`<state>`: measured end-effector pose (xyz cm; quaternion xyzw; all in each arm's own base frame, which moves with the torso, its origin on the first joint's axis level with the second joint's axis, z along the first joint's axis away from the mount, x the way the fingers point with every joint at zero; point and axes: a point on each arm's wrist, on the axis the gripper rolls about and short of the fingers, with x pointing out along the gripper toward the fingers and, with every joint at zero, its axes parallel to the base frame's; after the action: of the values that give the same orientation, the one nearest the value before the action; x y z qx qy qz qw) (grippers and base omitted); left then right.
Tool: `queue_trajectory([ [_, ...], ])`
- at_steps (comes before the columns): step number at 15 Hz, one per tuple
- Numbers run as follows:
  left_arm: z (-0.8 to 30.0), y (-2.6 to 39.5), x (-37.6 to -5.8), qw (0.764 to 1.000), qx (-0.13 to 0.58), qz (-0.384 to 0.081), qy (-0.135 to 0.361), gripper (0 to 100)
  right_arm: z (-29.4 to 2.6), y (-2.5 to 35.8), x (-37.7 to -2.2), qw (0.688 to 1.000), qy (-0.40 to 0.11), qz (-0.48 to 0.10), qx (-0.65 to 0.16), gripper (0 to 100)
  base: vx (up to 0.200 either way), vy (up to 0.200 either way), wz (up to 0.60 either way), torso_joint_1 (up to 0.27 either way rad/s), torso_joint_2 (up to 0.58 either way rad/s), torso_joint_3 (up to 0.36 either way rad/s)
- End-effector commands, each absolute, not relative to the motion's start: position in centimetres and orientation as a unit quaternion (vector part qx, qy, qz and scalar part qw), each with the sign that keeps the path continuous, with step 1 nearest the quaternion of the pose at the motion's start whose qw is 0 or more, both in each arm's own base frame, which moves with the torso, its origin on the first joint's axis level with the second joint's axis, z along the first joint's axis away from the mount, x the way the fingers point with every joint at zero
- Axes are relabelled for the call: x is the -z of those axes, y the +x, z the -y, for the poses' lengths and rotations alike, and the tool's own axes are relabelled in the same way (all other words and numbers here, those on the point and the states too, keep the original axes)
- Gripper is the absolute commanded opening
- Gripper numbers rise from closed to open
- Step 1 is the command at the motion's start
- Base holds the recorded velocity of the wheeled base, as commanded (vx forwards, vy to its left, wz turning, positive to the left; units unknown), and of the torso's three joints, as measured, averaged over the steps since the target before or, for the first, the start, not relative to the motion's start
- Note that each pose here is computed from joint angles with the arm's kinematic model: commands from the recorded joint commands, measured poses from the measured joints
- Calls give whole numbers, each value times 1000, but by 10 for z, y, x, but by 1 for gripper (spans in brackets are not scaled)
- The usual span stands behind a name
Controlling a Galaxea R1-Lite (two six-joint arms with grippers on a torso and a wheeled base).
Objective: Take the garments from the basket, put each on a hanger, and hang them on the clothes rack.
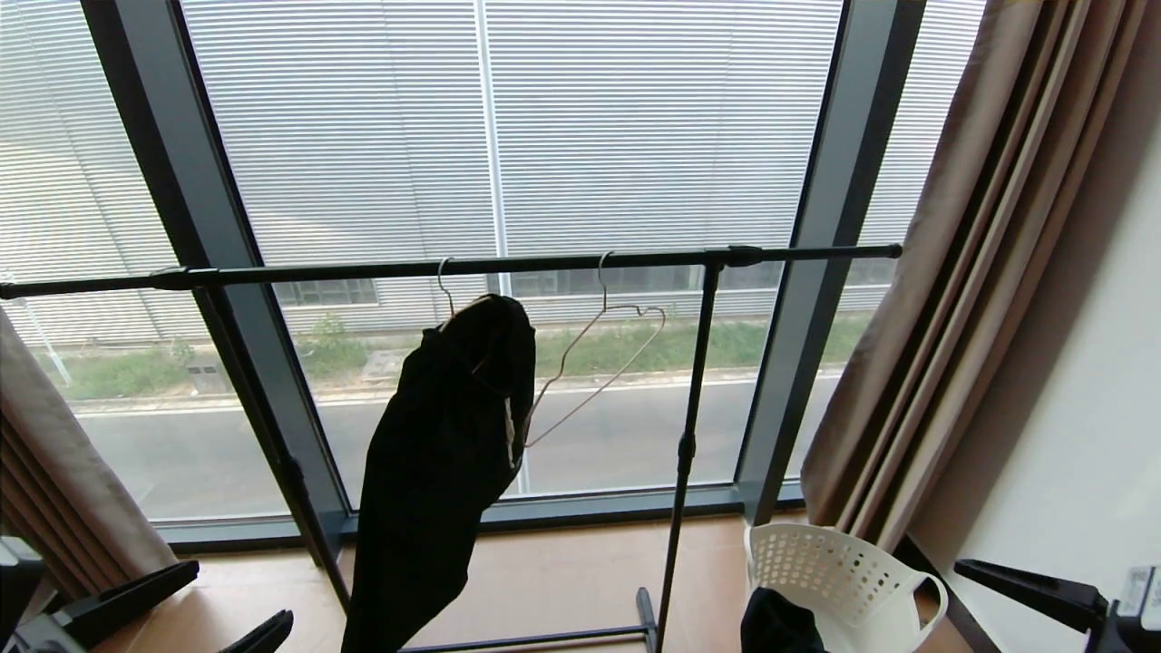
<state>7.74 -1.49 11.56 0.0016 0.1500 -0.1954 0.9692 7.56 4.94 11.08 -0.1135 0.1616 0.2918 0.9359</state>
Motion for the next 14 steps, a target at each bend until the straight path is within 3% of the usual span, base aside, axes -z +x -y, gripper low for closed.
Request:
queue_trajectory([
  [1,10,32,-110,976,195,-97,13,100,-10,17,-91,945,-110,-138,-275,100,0,0,0,0,0,0],
  [7,4,-1,-83,987,116,-114,17,100,3,-12,-85,986,-77,-97,-112,100,0,0,0,0,0,0],
  [8,4,-4,-82,991,94,-96,16,100,3,-18,-84,992,-71,-68,-85,100,0,0,0,0,0,0],
  [11,5,-17,-81,996,83,-15,25,100,2,-19,-83,995,-66,-53,-44,100,0,0,0,0,0,0],
  [14,4,-23,-80,995,92,16,25,100,0,-22,-80,998,-64,-1,-5,100,0,0,0,0,0,0],
])
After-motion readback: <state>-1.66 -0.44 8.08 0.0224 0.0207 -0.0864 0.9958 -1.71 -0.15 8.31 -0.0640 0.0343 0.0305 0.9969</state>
